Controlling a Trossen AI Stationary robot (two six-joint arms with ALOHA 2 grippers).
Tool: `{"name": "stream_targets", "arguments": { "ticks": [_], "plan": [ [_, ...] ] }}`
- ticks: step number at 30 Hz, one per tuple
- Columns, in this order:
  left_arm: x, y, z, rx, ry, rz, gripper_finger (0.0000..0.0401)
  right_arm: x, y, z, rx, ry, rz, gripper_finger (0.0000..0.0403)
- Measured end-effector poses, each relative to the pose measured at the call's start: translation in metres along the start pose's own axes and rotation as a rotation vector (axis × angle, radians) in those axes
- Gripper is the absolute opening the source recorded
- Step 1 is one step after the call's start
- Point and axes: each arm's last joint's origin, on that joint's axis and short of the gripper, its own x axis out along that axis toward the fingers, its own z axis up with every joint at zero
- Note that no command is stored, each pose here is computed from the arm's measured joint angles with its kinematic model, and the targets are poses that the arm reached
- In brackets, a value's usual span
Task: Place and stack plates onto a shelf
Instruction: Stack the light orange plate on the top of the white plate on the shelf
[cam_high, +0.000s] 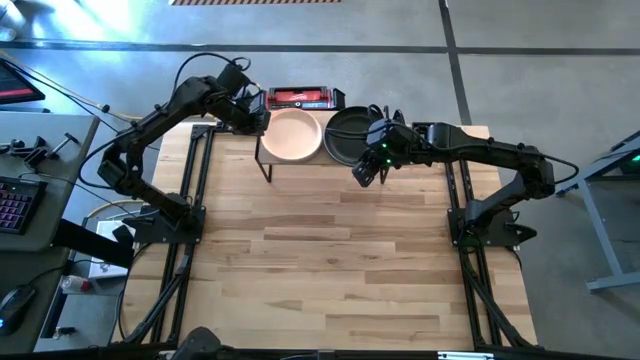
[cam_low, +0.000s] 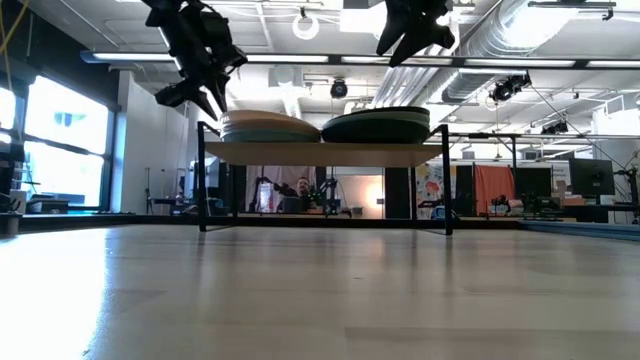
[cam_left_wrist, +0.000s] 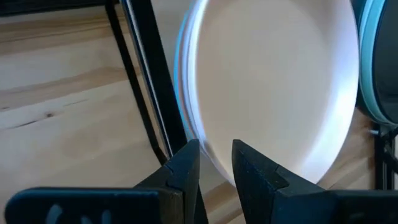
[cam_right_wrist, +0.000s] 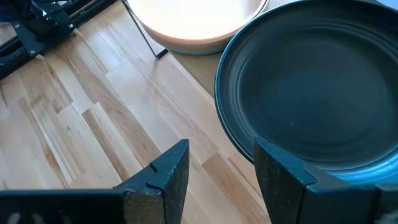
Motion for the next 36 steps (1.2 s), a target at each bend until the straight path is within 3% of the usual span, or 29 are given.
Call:
{"name": "stream_targets", "arguments": {
  "ticks": [36],
  "plan": [
    [0.008,-0.018,-0.009,0.046,-0.01,0.031,0.0076,0.0,0.0,0.0,0.011,0.0,0.0,0.0158]
  ]
}}
